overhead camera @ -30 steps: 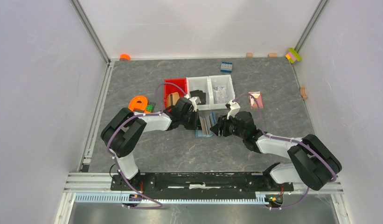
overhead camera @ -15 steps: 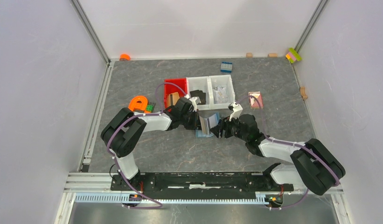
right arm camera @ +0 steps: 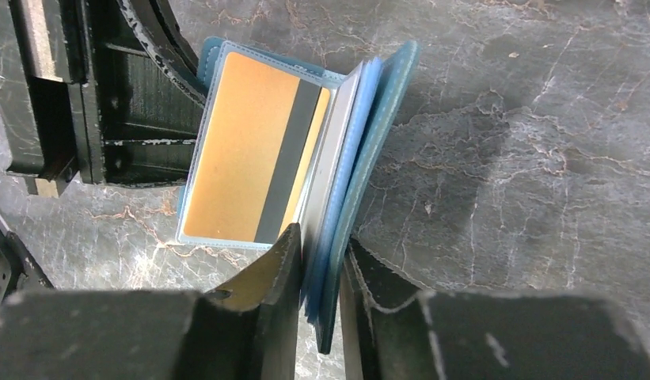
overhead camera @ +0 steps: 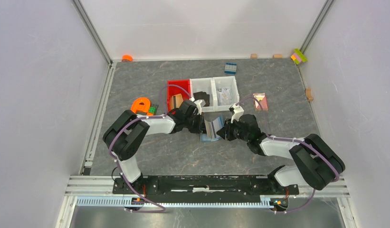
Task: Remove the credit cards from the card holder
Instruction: Remove the credit card from the card holder.
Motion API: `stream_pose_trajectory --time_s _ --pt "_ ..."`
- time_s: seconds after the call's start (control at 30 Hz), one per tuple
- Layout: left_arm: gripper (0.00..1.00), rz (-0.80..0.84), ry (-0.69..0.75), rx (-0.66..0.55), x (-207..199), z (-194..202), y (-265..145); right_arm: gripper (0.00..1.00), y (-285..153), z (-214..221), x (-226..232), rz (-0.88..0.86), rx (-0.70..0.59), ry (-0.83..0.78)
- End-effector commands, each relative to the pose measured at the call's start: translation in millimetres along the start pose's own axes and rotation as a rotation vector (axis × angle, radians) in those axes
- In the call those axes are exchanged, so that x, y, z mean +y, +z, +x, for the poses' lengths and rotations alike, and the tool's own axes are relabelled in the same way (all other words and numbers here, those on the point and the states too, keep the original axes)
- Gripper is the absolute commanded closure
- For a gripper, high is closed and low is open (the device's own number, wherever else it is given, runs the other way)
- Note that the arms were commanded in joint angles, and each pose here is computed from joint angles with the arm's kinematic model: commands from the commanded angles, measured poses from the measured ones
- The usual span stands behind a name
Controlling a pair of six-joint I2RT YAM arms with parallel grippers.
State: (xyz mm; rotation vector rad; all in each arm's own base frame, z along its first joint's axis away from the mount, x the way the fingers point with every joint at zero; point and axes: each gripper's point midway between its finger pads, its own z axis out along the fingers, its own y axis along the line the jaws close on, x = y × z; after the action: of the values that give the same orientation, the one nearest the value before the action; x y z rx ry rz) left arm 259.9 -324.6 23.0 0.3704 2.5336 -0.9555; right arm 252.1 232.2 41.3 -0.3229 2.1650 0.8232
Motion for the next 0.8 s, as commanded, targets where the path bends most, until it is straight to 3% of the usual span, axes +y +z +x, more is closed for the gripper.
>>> stream_pose_trajectory --time_s 0.0,0.1,0.2,0.27,0.53,0.77 --pt "0.94 0.061 0.081 -0.062 -19.2 -14.0 -14.8 0.77 1.2 -19.1 -5.9 0.056 -0.042 -0.009" --pt "0.83 0.058 0.082 -0.112 -21.4 -20.2 -25.7 0.85 -4.6 -23.4 -10.0 0.078 -0.074 0.0" --pt "0.63 0.115 0.072 -0.17 -30.5 -26.7 -36.0 0.89 -11.2 -29.2 -12.7 0.093 -0.115 0.011" --pt "0.55 0.174 0.052 -0.213 -36.9 -29.3 -43.5 0.9 -15.3 -30.1 -14.0 0.093 -0.137 0.019" --pt "0.36 0.29 0.047 -0.277 -47.1 -36.3 -61.4 0.92 -20.0 -35.5 -6.8 0.041 -0.175 0.038" --pt "0.35 0.176 -0.011 -0.167 -21.7 -25.3 -34.7 0.93 -18.7 -34.4 1.0 -0.005 -0.169 0.036"
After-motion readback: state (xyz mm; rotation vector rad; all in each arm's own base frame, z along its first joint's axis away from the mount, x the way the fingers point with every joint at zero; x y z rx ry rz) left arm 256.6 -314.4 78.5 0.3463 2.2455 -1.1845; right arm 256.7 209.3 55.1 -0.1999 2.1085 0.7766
